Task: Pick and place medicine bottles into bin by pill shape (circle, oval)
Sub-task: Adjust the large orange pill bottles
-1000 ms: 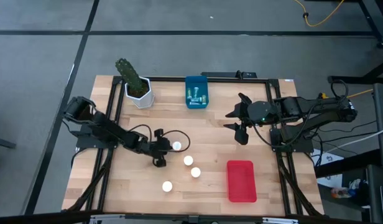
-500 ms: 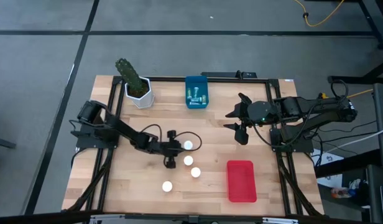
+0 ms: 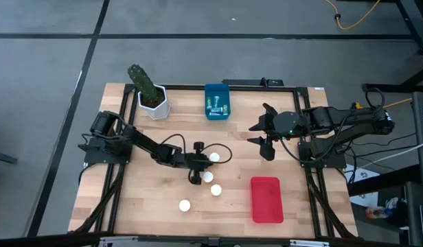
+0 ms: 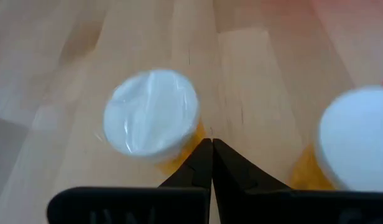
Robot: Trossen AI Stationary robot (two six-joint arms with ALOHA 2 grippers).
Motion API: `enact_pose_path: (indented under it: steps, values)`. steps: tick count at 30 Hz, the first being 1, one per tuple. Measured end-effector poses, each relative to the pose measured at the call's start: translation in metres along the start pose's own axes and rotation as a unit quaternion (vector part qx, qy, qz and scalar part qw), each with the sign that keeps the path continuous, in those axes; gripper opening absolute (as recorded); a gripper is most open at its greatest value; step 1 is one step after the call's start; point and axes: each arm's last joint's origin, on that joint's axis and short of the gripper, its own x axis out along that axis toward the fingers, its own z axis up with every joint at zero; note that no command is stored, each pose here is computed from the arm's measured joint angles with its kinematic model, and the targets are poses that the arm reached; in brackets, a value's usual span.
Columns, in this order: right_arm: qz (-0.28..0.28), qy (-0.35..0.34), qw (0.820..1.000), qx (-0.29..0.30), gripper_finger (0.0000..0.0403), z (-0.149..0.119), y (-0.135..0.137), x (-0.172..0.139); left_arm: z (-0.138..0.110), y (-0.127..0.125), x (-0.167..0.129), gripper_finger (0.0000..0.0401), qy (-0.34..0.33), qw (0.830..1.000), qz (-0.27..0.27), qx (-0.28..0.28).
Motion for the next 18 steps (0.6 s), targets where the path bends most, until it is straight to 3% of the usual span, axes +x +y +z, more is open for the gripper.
enact_pose_path:
  steps: [5, 9, 18]
  values:
    - [0.000, 0.000, 1.000, 0.000, 0.0201, 0.000, 0.000, 0.000, -0.003, -0.006, -0.009, 0.0000, 0.034, 0.999, -0.004, 0.004]
    - [0.000, 0.000, 1.000, -0.004, 0.0201, 0.000, 0.000, 0.000, 0.006, -0.012, -0.035, 0.0000, 0.044, 0.999, 0.001, 0.015]
    - [-0.001, 0.003, 1.000, -0.007, 0.0201, -0.001, 0.000, 0.000, -0.004, -0.037, -0.108, 0.0000, 0.148, 0.984, -0.014, -0.101]
